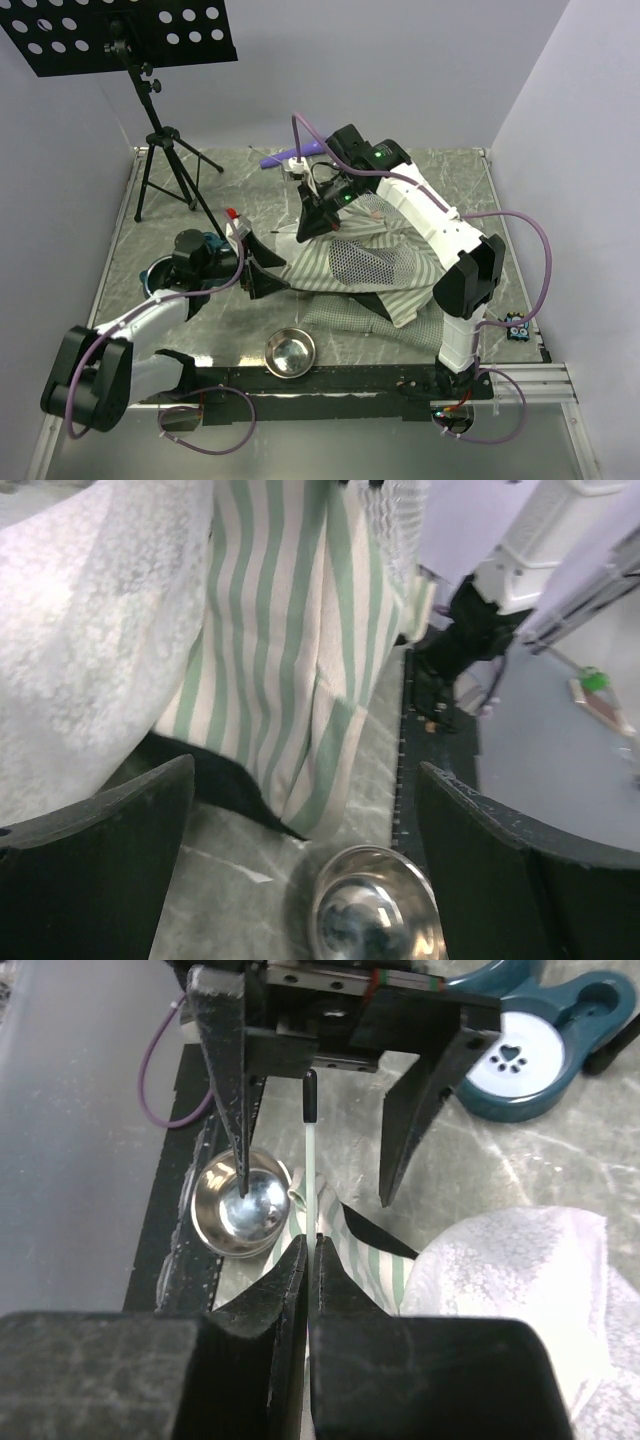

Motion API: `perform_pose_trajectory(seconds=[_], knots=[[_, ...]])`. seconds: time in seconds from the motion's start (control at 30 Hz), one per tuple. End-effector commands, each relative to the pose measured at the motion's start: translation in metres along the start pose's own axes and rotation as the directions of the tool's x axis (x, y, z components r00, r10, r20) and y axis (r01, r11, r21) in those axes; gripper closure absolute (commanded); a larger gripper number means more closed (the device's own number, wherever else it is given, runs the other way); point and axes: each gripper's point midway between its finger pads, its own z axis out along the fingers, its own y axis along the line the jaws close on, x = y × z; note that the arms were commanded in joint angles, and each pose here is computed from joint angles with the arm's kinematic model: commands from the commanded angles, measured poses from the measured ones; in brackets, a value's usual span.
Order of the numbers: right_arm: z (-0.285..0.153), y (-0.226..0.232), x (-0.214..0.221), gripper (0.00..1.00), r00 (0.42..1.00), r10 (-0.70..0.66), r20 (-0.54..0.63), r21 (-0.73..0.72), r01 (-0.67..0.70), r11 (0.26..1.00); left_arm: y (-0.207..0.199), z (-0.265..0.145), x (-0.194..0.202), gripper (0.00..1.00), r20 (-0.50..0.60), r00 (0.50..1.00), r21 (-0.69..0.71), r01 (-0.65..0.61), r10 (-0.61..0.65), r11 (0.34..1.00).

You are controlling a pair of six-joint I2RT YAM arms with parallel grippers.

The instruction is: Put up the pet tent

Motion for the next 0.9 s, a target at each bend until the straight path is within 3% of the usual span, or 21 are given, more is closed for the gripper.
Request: perform_pose_trajectory(seconds=[0.0,0.23,0.7,0.87], knots=[[-0.013,0.020,0.001,1.00,1.000,-0.004,0.020,-0.020,0.005,1.000,-0.025,0.005,-0.017,0.07,0.000,1.000,0.170,-0.025,0.025,0.985],[-0.015,0.027,0.005,1.00,0.999,-0.025,0.027,-0.039,0.026,0.999,-0.031,0.020,-0.001,0.09,-0.086,0.996,0.248,0.024,-0.003,0.969],[-0.021,0.050,0.008,1.00,0.998,-0.049,0.046,-0.095,0.053,0.994,-0.017,0.023,0.010,0.12,-0.142,0.989,0.263,0.077,-0.040,0.962],[-0.020,0.052,0.011,1.00,0.998,-0.053,0.045,-0.100,0.057,0.993,-0.022,0.026,0.015,0.23,-0.194,0.979,0.320,0.122,-0.062,0.940]])
